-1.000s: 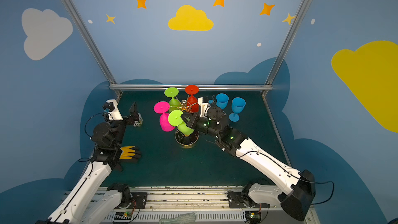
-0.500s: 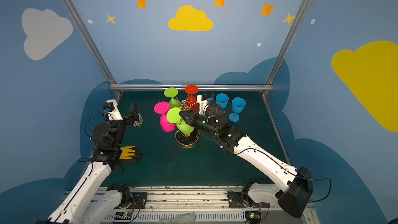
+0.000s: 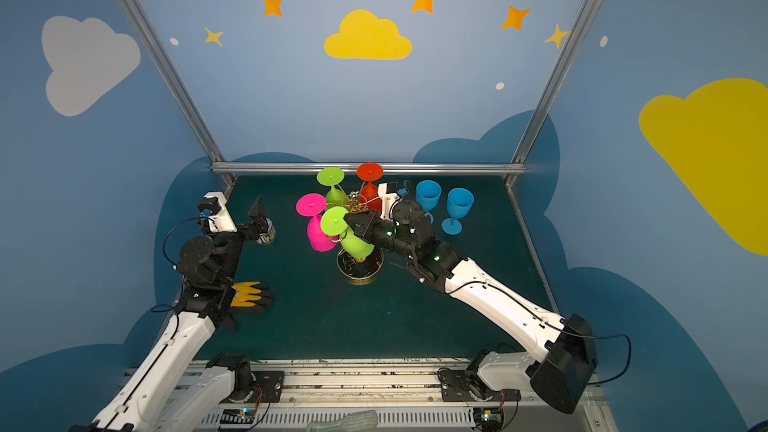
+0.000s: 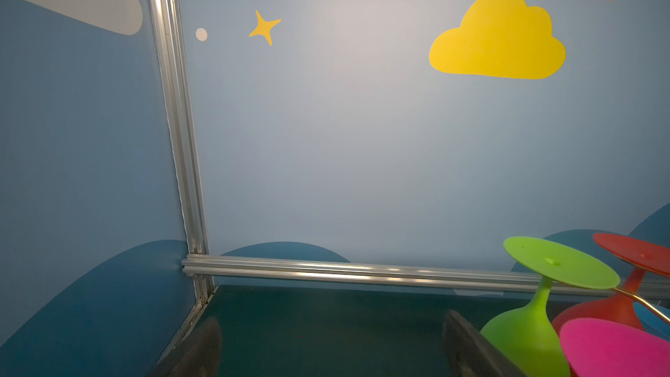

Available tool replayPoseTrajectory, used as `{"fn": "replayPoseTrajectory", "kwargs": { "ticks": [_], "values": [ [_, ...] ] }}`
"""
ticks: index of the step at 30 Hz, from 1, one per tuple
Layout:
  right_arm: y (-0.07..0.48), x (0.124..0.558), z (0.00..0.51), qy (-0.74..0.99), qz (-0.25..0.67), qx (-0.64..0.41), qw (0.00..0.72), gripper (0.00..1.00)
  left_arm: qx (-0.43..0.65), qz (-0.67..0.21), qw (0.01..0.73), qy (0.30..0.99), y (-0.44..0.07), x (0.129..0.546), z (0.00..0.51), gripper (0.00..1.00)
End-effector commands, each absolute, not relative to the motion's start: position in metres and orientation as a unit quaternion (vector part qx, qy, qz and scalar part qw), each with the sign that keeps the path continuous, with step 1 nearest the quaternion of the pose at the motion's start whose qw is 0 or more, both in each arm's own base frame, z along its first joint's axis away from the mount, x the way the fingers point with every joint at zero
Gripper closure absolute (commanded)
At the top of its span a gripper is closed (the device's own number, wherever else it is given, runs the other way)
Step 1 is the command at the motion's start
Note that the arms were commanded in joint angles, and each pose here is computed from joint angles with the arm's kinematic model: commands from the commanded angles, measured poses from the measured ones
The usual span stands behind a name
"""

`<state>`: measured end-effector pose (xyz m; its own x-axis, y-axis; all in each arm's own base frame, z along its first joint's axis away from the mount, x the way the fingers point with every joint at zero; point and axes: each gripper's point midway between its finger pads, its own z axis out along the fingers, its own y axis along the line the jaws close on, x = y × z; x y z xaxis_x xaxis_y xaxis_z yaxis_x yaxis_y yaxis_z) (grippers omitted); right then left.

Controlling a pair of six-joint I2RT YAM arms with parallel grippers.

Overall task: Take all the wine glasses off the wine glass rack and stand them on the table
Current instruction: 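Close the right gripper on the lime green glass foot, then pull the lime green glass off its rack arm with the right gripper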

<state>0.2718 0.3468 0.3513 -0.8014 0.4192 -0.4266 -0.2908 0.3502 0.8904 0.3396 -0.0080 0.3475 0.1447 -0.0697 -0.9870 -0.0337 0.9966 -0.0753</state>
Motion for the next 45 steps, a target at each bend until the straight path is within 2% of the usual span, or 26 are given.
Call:
{"fn": "replayPoseTrajectory", "kwargs": {
  "ticks": [1, 9, 45],
  "values": [
    [0.341, 0.280, 0.395, 0.712, 0.604, 0.062, 0.352, 1.00, -0.047, -0.011, 0.762, 0.645, -0.005, 0.336, 0.352, 0.06],
    [0.338, 0.278, 0.398, 0.696, 0.633, 0.099, 0.324, 1.00, -0.047, -0.011, 0.762, 0.645, -0.005, 0.335, 0.352, 0.06],
    [0.341, 0.270, 0.391, 0.732, 0.575, 0.137, 0.337, 1.00, -0.049, -0.013, 0.767, 0.640, -0.004, 0.333, 0.357, 0.06]
  ]
}}
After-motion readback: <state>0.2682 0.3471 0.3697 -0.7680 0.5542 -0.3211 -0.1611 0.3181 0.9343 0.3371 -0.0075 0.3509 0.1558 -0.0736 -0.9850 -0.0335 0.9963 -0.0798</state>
